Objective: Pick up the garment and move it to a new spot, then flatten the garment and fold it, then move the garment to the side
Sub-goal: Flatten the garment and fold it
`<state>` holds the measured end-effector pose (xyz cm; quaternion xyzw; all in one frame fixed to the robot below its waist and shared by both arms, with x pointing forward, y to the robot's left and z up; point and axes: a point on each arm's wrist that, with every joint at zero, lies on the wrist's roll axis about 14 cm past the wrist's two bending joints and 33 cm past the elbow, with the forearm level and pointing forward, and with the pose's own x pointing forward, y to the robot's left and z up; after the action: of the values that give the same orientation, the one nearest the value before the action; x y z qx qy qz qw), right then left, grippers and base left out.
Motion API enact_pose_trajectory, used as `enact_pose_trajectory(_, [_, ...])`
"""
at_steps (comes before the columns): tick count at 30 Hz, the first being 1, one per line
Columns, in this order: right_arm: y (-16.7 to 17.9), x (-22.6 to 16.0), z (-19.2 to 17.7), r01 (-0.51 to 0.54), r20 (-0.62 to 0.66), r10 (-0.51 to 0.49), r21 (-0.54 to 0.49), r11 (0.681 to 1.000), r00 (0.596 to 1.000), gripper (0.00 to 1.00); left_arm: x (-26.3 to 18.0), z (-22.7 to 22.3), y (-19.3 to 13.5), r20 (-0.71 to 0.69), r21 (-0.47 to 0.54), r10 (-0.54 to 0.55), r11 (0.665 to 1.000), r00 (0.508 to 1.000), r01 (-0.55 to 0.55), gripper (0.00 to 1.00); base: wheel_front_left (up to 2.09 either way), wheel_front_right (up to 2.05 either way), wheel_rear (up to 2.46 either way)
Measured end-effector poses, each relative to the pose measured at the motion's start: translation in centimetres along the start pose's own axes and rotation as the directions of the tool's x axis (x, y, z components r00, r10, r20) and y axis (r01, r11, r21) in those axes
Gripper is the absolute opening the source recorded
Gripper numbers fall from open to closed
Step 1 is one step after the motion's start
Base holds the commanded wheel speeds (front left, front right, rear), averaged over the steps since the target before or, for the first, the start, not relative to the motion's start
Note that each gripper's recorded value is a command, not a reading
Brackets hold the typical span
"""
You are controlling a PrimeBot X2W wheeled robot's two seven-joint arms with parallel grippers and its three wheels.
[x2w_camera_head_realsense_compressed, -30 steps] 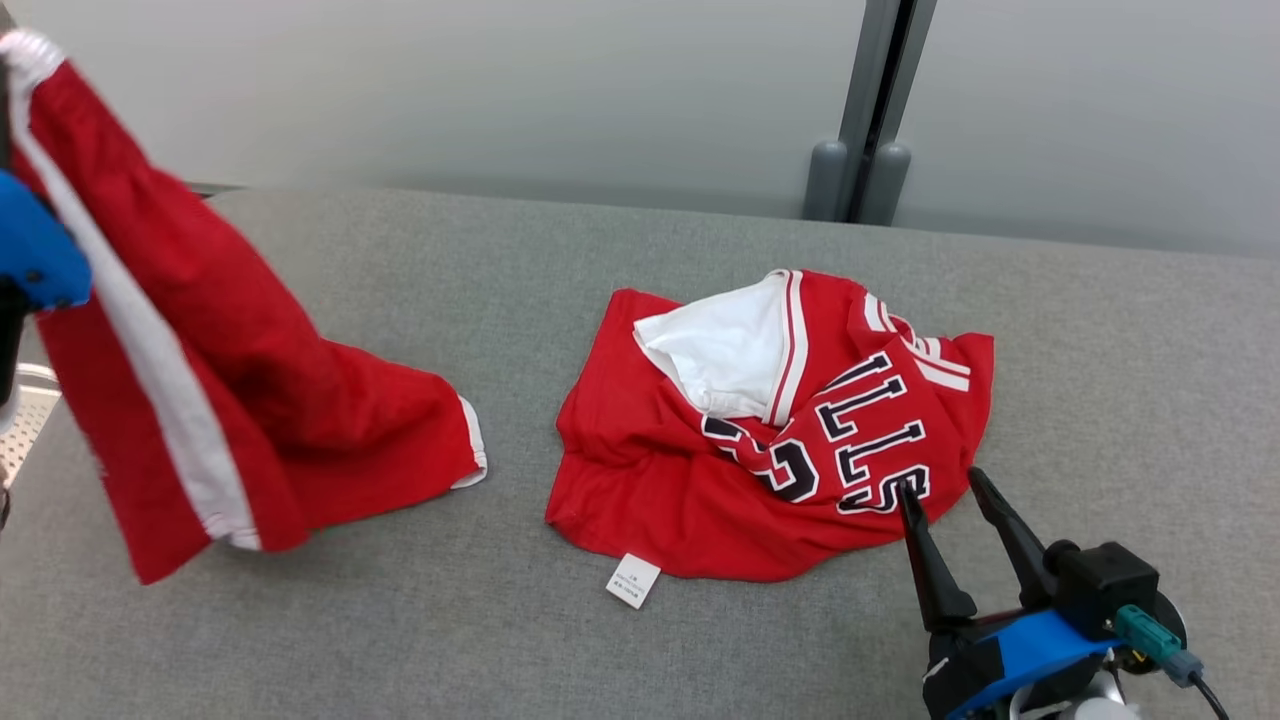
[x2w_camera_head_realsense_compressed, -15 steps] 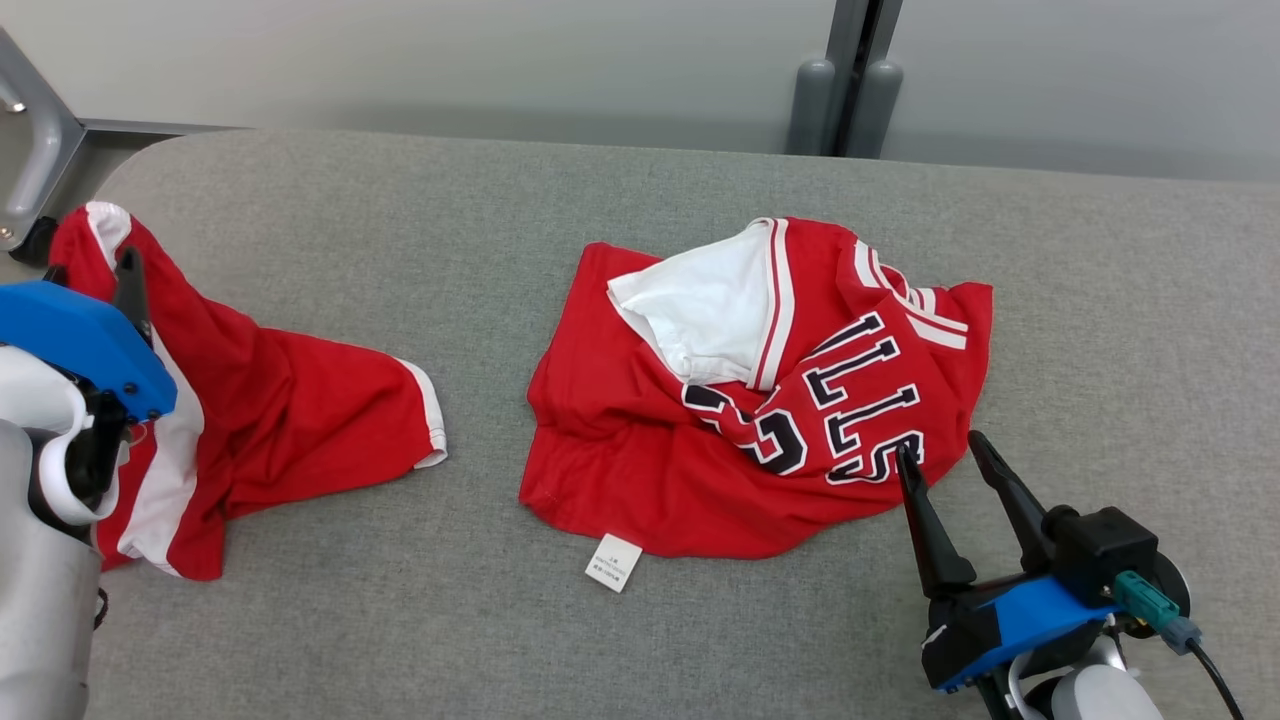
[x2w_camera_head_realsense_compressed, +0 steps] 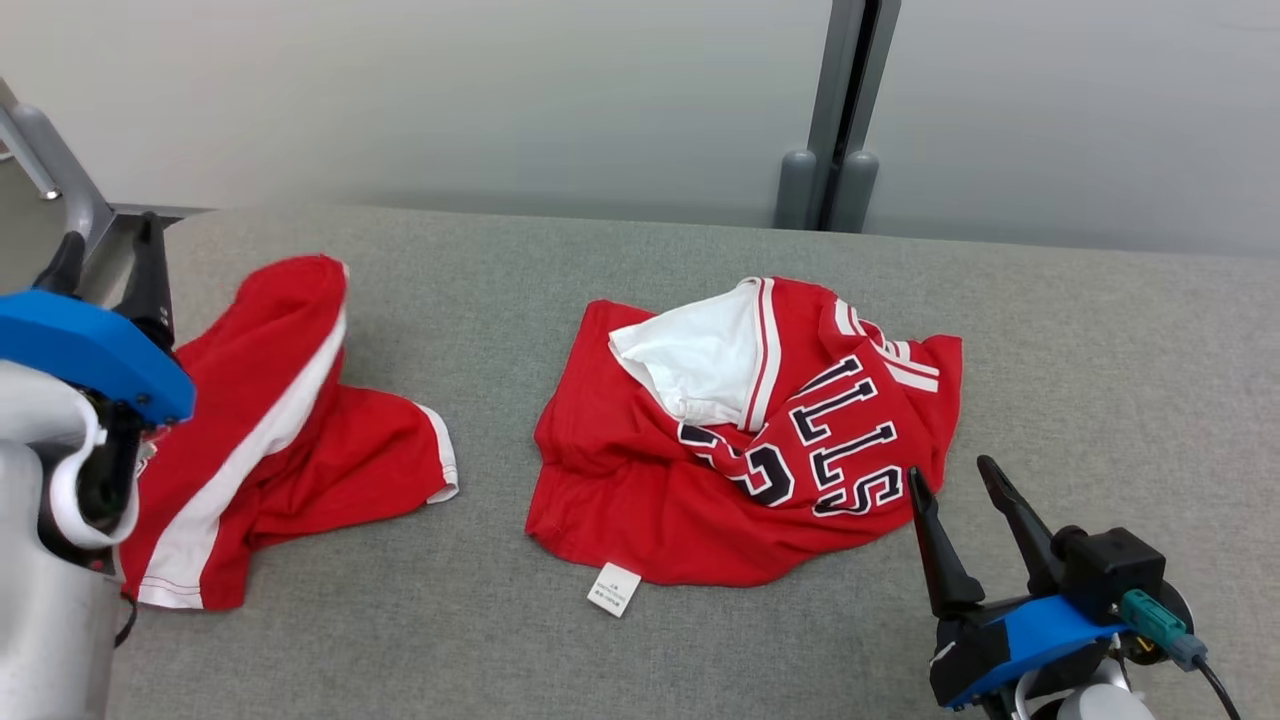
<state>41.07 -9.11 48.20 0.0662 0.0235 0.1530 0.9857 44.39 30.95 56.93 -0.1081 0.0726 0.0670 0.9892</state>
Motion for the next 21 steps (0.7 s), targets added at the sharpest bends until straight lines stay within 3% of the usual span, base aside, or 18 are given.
enact_pose_trajectory(6, [-0.4,-1.0,0.5,0.019,0.012,-0.019,0.002,1.000,1.000,1.00,-2.0,-1.6,-2.9,0.017,0.010,-0.064,0.998,0.998,0.063,1.00,0.00,0.00,0.00])
enact_pose_trajectory(12, [-1.9,-1.8,0.9,0.067,0.027,-0.067,-0.001,0.998,0.997,1.00,-3.5,-2.7,-6.6,0.141,0.045,-0.120,0.992,0.983,0.115,1.00,0.00,0.00,0.00])
enact_pose_trajectory(17, [-4.2,-3.2,1.4,0.139,0.040,-0.138,-0.021,0.990,0.990,1.00,-5.1,-5.3,-10.7,0.212,-0.022,-0.208,0.976,0.955,0.217,1.00,0.00,0.00,0.00])
enact_pose_trajectory(21, [-6.2,-4.6,2.0,0.205,0.052,-0.202,-0.039,0.978,0.978,1.00,-6.0,-7.6,-12.1,0.212,-0.064,-0.239,0.964,0.948,0.257,1.00,0.00,0.00,0.00])
